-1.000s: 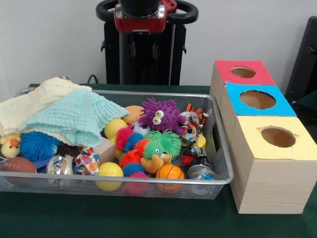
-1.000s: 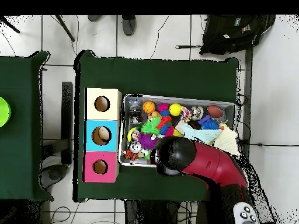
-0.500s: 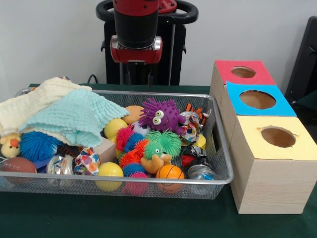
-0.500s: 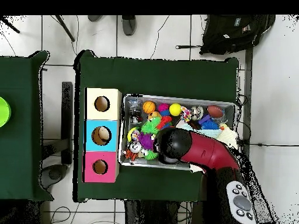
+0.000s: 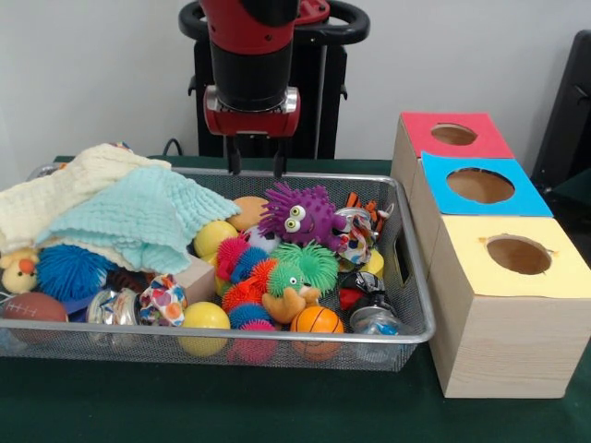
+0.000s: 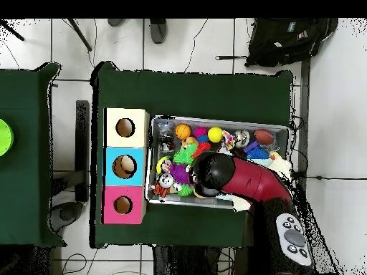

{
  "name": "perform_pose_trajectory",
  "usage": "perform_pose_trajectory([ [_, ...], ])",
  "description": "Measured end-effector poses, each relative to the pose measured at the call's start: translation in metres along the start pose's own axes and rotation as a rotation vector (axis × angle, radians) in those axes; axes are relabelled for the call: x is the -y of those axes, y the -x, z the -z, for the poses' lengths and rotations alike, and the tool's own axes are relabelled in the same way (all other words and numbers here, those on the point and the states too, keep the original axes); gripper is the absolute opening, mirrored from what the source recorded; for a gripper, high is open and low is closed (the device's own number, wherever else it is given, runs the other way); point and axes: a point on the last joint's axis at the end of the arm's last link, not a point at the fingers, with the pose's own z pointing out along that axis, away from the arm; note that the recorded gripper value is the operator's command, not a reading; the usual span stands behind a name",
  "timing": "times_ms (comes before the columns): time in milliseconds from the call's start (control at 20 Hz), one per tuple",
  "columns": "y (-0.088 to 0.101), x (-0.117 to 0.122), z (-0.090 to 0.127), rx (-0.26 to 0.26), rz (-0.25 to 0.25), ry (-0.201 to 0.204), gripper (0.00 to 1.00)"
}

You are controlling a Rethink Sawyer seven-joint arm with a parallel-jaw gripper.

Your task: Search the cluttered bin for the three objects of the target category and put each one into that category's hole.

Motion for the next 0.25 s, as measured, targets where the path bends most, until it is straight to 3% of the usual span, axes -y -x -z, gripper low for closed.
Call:
perform_pose_trajectory([
  [250,0.0005,0.0005,-0.0001,0.001,-0.001,0.000,1.00],
])
